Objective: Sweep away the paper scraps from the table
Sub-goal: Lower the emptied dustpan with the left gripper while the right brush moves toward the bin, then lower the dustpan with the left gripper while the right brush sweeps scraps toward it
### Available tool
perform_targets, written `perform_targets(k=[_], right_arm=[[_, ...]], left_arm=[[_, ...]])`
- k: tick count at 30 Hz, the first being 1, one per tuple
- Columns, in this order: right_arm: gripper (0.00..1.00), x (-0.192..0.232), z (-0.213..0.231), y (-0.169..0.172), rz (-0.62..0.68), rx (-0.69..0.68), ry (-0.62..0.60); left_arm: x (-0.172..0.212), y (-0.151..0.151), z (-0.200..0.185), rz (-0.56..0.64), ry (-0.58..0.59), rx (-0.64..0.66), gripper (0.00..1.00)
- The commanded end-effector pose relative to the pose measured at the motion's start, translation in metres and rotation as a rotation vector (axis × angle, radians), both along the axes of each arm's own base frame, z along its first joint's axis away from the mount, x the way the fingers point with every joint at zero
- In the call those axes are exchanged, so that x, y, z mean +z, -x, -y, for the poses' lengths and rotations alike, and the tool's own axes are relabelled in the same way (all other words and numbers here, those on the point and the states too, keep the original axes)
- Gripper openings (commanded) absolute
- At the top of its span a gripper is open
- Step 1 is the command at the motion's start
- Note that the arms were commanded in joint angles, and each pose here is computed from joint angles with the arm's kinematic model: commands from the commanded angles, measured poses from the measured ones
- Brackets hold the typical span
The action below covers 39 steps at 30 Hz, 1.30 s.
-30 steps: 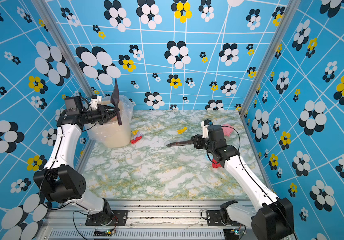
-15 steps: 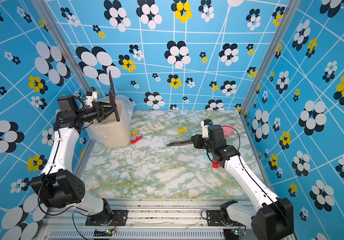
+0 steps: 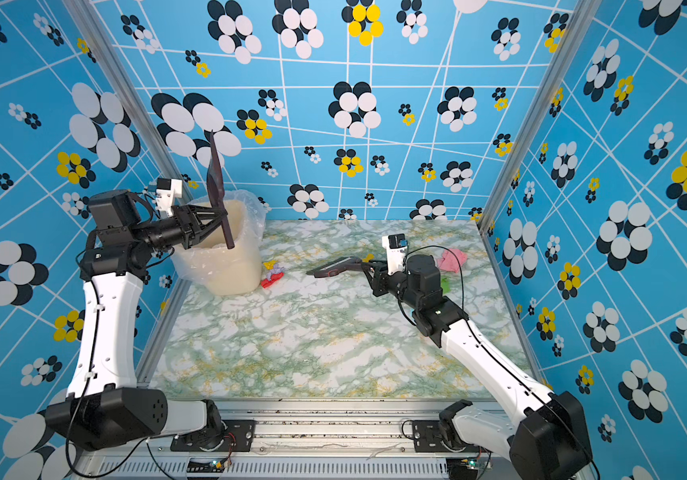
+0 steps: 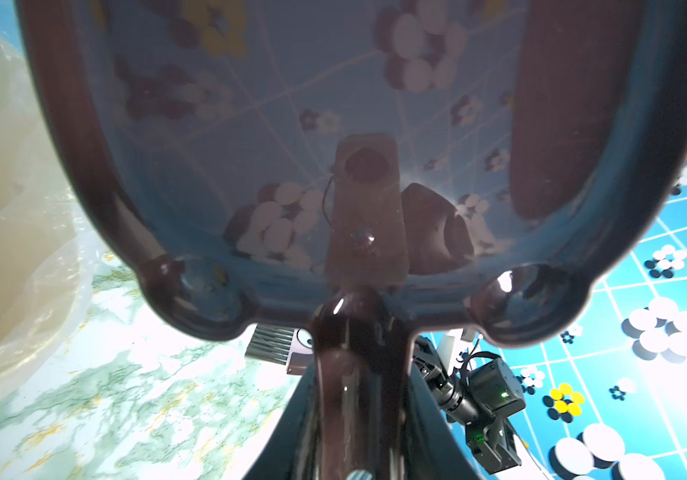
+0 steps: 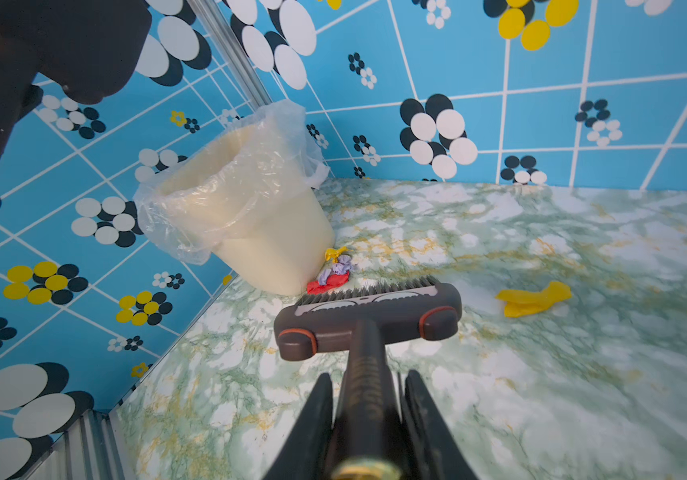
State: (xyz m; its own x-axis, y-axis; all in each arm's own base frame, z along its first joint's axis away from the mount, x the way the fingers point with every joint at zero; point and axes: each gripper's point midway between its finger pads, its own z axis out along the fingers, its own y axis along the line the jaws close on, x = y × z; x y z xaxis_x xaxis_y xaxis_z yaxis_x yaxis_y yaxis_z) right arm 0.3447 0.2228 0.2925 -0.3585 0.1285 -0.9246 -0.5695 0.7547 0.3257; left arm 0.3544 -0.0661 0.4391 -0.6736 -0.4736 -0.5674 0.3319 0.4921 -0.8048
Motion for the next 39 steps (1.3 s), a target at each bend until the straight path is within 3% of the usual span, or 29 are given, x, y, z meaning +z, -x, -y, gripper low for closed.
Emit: perform_targets(k=[1, 8, 16, 21, 29, 39], right_arm=[[0.00, 0.047, -0.023, -0.011, 0.220, 0.061, -0.029], [0.00, 0.041, -0.074, -0.039, 0.356, 0.071, -0.064], [0.00, 0.005, -0.119, -0.082, 0.376, -0.013, -0.077], [0.00, -0.022, -0.134, -0.111, 0.358, -0.073, -0.089], [0.00, -0.072, -0.174, -0.134, 0.225, -0.007, 0.024], [0.00, -0.117, -0.210, -0.105, 0.079, 0.195, 0.162]], left_arm=[[-0.012, 0.024, 0.009, 0.004, -0.141, 0.025, 0.00], [-0.043, 0.059, 0.027, 0.042, -0.326, 0.080, 0.00], [-0.089, 0.089, 0.015, -0.026, -0.489, 0.136, 0.00], [-0.116, 0.101, 0.015, -0.068, -0.489, 0.122, 0.00], [-0.174, 0.130, 0.011, -0.175, -0.551, 0.096, 0.00], [-0.187, 0.132, 0.016, -0.241, -0.479, 0.104, 0.00]])
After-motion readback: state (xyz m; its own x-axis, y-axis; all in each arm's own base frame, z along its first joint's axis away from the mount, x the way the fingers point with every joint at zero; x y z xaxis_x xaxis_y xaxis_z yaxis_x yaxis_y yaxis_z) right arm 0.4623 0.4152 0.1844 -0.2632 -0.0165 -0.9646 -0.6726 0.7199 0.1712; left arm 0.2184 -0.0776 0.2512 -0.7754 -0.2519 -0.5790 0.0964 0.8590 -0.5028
